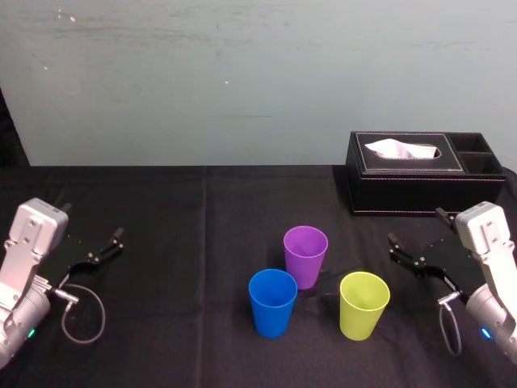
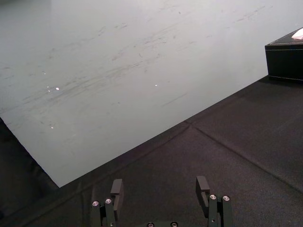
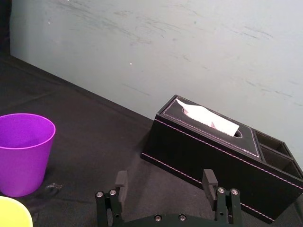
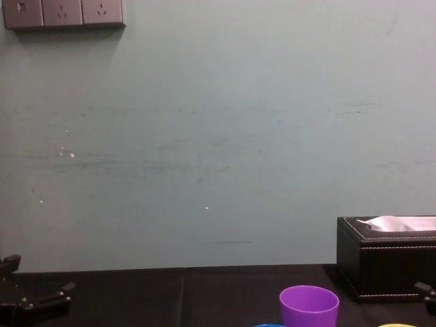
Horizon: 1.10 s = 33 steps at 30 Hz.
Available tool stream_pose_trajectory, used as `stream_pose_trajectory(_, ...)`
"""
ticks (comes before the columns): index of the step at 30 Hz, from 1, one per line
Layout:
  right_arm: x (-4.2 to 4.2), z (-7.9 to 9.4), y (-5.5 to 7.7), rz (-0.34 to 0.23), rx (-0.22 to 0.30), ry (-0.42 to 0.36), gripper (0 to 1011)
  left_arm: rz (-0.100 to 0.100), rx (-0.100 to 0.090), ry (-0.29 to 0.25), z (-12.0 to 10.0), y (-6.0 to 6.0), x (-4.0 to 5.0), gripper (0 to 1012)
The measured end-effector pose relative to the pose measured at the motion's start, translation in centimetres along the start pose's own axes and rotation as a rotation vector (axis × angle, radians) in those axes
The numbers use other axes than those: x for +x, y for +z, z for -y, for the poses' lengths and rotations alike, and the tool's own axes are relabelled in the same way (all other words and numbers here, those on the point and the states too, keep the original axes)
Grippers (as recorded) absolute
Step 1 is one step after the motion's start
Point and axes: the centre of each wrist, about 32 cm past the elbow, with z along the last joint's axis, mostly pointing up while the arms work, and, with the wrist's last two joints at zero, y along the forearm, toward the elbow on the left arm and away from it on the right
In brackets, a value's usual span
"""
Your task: Stack the three plastic cups sequentially using one hand.
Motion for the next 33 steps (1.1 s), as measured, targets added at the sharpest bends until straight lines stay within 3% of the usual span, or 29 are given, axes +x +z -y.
stream_pose_trajectory(33, 0.00, 0.00, 0.00, 0.000, 0.000, 0.000, 1003, 0.000, 0.000, 0.000, 0.00, 0.00, 0.00, 1000)
